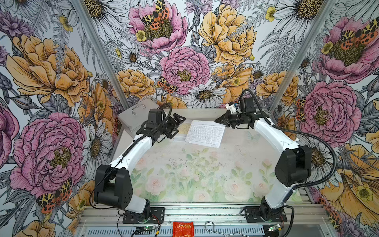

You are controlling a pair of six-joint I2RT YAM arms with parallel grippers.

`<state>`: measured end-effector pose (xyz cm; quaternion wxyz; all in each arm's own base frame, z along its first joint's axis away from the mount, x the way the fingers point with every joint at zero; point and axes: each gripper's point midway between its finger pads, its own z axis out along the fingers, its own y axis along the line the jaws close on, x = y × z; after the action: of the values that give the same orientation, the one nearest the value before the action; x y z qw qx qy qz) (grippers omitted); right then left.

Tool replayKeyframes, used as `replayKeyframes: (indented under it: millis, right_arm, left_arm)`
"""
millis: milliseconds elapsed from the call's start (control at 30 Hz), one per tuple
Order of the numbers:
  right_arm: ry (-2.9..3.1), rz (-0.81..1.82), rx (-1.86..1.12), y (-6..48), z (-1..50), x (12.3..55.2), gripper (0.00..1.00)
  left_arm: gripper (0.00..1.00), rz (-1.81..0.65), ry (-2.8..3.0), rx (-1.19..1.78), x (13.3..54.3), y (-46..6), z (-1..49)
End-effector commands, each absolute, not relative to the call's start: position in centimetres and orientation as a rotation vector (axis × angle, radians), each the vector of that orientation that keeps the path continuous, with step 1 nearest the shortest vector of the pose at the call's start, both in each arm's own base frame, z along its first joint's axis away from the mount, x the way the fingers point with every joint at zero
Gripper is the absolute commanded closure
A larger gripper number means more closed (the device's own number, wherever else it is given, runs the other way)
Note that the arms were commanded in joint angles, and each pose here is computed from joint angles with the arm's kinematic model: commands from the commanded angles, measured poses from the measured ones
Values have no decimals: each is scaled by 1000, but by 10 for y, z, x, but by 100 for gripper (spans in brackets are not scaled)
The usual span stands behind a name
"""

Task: Stack the numeric keypads
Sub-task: Place the numeric keypad at the numeric keypad.

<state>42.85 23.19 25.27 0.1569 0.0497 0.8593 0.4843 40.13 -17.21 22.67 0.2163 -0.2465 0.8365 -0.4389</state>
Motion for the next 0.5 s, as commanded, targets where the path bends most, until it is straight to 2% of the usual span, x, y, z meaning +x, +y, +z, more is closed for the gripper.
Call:
replayKeyframes:
  millis: [0,200,467]
  right_arm:
    - [2326,1506,19,261,282,461,100]
    - [2261,1594,-118,295,275,512,100]
    - [2181,1735,-284,331,259,547,100]
  left_arm:
    - [1,-1047,2453,-719,397,-146,190]
    - [1,-930,2454,-771,428,-118,169]
    - [1,-871,2465,-831,458,-98,146]
